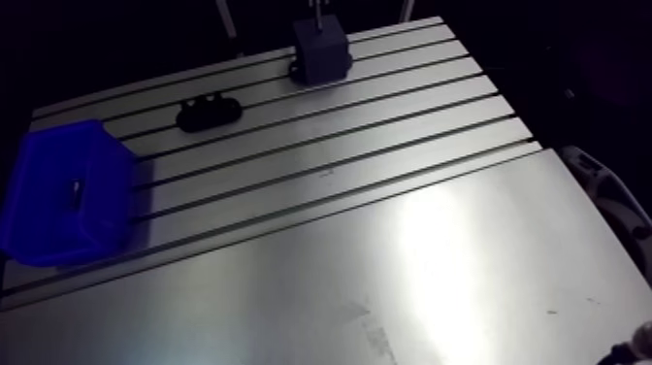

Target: Pick up the M10 bolt and insert it into the hole until fully seated.

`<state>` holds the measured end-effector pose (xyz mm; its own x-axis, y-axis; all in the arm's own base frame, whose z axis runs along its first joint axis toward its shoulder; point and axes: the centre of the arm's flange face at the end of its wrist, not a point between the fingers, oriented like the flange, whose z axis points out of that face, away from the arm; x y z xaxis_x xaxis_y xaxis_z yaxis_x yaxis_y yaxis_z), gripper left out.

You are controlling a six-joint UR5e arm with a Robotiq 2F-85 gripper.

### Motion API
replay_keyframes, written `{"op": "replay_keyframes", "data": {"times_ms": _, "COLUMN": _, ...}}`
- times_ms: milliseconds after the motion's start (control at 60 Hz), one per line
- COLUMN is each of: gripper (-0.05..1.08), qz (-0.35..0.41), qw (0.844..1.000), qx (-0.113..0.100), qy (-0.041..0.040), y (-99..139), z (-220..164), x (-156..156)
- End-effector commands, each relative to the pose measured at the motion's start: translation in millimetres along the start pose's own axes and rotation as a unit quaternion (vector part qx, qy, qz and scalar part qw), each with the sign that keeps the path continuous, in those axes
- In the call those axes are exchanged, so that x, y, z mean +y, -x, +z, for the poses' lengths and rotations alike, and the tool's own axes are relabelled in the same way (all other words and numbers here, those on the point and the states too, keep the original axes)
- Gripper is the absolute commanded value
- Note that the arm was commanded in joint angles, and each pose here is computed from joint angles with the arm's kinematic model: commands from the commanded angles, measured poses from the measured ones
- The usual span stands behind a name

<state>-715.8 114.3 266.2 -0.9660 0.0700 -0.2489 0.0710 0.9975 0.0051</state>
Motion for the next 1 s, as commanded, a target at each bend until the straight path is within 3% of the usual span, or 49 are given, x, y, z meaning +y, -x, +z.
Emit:
{"op": "replay_keyframes", "data": {"times_ms": 17, "gripper": 1.08, "qz": 0.001, "qw": 1.0, "qx": -0.002, "qy": -0.0005, "y": 1.3, "z": 2.7, "x": 0.2}}
{"op": "replay_keyframes", "data": {"times_ms": 400, "gripper": 1.08, "qz": 0.001, "qw": 1.0, "qx": -0.004, "qy": -0.0012, "y": 2.4, "z": 4.8, "x": 0.8}}
{"op": "replay_keyframes", "data": {"times_ms": 550, "gripper": 1.08, "qz": 0.0, "qw": 1.0, "qx": 0.008, "qy": 0.0013, "y": 1.6, "z": -1.5, "x": 1.2}}
{"op": "replay_keyframes", "data": {"times_ms": 1000, "gripper": 1.08, "qz": -0.001, "qw": 1.0, "qx": 0.011, "qy": 0.002, "y": 1.1, "z": -3.3, "x": 0.5}}
